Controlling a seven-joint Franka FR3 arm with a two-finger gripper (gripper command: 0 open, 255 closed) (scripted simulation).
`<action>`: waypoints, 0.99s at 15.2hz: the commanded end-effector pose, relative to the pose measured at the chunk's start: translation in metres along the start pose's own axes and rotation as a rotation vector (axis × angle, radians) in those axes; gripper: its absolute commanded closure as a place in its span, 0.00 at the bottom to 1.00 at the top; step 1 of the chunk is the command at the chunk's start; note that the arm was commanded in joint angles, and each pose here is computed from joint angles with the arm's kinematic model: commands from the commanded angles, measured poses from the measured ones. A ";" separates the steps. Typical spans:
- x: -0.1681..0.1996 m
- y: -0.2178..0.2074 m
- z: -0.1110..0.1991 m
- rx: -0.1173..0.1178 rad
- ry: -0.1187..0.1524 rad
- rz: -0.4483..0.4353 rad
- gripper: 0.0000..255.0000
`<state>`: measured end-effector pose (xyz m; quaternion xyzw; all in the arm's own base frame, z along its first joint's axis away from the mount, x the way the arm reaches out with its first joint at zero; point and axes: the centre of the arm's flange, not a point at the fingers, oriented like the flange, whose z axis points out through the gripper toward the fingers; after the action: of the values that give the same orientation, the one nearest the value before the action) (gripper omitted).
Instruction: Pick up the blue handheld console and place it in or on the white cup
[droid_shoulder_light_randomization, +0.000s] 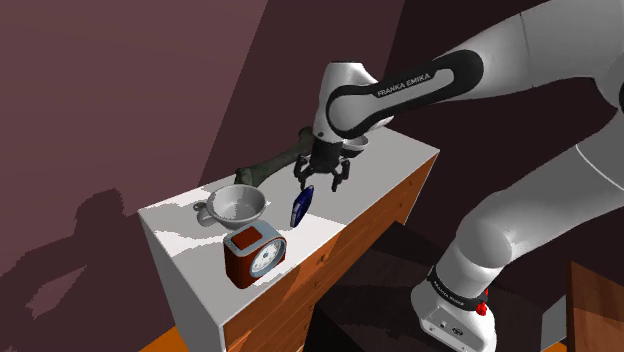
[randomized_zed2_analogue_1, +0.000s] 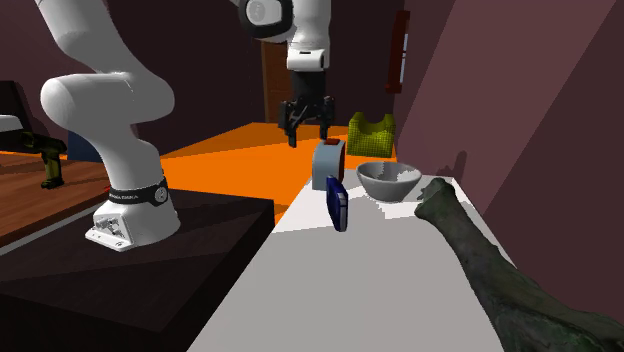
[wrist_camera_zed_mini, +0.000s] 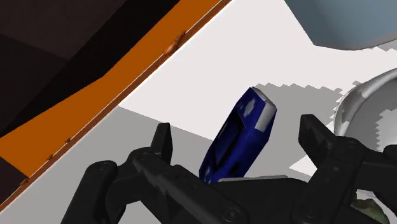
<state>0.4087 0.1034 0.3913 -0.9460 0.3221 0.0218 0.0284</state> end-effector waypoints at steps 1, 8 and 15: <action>0.012 -0.014 0.018 0.001 0.015 0.084 0.00; 0.049 -0.040 0.074 -0.007 0.050 0.291 0.00; 0.050 -0.039 0.108 -0.007 0.050 0.291 0.00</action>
<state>0.4702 0.1099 0.2854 -0.8896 0.4566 0.0032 0.0131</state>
